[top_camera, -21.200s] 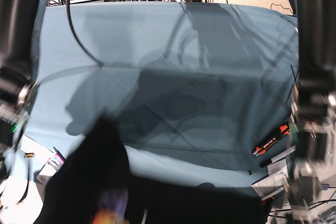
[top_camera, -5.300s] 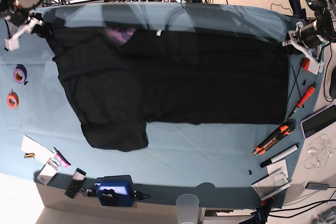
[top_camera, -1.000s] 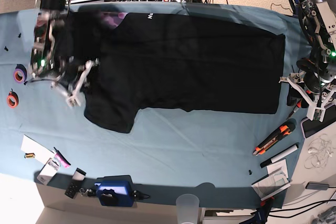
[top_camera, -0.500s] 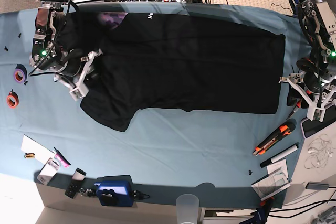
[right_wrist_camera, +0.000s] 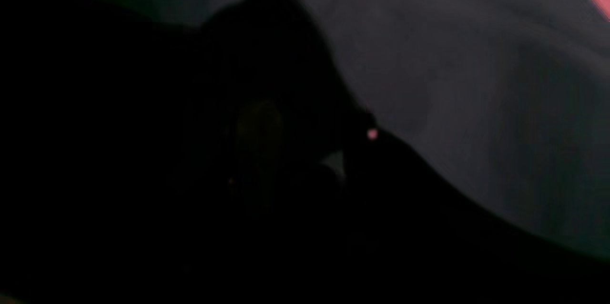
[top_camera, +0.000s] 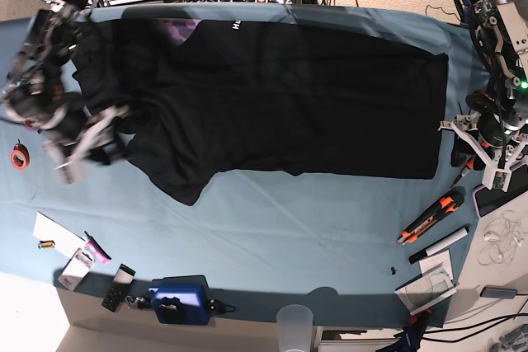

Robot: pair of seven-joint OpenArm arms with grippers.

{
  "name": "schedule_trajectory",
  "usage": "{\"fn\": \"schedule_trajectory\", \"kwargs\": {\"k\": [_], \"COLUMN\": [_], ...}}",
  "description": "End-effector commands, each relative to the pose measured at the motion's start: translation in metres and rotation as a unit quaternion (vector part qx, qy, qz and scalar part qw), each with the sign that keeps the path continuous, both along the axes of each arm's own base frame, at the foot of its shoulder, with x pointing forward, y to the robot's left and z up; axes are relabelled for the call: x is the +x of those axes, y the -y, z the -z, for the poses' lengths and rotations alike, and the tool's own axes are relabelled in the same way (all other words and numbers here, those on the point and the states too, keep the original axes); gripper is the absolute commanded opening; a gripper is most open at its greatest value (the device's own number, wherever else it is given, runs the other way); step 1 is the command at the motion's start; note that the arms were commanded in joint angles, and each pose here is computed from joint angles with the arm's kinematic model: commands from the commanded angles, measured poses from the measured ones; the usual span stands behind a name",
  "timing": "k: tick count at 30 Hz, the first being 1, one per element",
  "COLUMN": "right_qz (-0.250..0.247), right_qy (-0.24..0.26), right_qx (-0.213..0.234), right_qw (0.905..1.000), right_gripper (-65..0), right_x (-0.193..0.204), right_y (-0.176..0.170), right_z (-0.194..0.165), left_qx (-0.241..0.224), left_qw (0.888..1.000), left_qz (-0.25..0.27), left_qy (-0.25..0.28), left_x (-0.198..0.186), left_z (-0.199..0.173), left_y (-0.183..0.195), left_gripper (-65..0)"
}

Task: Layout the t-shirt on the table in an organized manner, then fold the t-shirt properly
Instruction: 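Grasp the shirt's sleeve corner with the right gripper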

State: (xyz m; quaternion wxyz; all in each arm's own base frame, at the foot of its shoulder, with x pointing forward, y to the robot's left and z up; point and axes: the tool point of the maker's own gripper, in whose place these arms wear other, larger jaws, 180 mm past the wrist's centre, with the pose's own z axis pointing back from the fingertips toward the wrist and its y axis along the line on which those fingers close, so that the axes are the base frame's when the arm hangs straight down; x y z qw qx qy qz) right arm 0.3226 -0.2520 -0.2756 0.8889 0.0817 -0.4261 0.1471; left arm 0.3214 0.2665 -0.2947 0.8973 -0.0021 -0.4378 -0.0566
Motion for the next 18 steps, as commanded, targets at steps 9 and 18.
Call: {"fn": "schedule_trajectory", "kwargs": {"k": [9, 18], "right_qz": [0.110, 0.121], "right_qy": [-0.051, -0.096], "right_qx": [0.081, 0.186], "right_qw": [0.9893, 0.9704], "right_gripper": [-40.9, -40.9], "right_x": [0.026, 0.047], "right_y": [0.046, 0.030], "right_z": [0.058, 0.087], "left_qx": [0.006, 0.006], "left_qw": [0.999, 0.999], "left_qz": [0.003, 0.003], "left_qy": [0.039, 0.040], "left_x": [0.010, 0.010], "left_z": [-0.020, -0.020], "left_y": [-0.002, -0.002], "left_gripper": [-37.0, -37.0]}}
